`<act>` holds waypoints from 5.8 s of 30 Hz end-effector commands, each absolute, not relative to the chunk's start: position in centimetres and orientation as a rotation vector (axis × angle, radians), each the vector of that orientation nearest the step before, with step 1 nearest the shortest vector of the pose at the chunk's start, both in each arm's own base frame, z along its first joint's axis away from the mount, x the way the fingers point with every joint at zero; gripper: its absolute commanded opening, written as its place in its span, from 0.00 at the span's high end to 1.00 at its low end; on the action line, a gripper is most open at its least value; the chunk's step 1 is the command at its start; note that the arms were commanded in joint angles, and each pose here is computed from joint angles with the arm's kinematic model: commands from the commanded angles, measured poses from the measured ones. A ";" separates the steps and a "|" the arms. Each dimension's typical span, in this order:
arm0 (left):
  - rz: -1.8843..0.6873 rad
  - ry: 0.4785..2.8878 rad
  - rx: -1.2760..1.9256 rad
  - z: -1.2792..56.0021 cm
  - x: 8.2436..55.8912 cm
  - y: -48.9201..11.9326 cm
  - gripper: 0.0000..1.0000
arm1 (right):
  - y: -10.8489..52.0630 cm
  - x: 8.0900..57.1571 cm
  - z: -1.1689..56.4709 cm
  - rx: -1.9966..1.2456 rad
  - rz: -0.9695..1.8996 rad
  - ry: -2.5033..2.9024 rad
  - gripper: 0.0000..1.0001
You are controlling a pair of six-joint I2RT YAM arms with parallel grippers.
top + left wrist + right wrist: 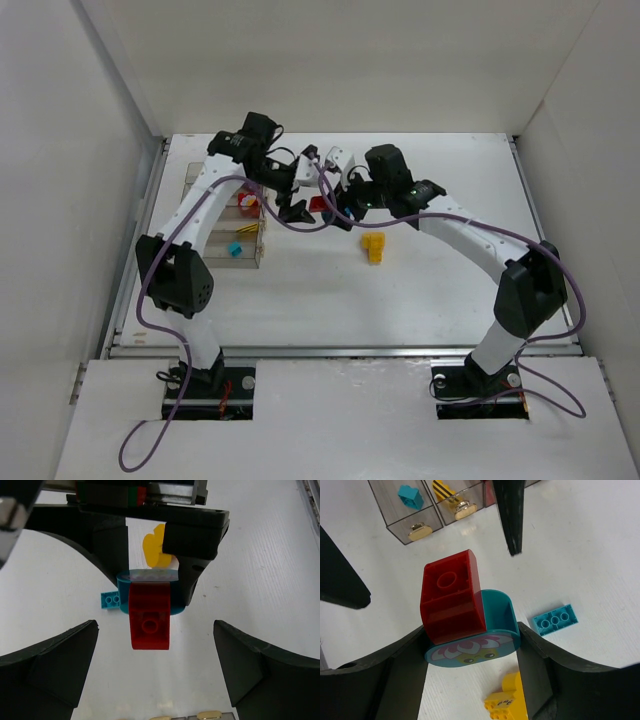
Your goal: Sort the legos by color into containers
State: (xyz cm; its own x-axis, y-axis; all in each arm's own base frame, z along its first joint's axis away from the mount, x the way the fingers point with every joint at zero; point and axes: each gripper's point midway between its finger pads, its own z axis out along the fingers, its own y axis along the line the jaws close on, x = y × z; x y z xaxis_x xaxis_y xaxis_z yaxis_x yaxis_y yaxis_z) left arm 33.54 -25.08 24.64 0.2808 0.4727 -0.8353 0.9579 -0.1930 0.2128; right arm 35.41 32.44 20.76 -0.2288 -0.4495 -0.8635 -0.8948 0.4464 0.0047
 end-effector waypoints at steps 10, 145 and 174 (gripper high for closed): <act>-0.837 1.379 1.759 22.9 33.9 -26.0 0.39 | 34.3 35.1 24.9 -1.125 0.720 1.717 1.00; 0.289 1.961 -0.370 28.2 37.4 11.8 0.29 | 58.1 34.9 14.8 -0.723 1.071 2.030 1.00; 0.251 2.013 -0.338 27.3 38.8 11.4 0.29 | 57.4 34.1 25.2 -0.771 1.077 1.824 0.00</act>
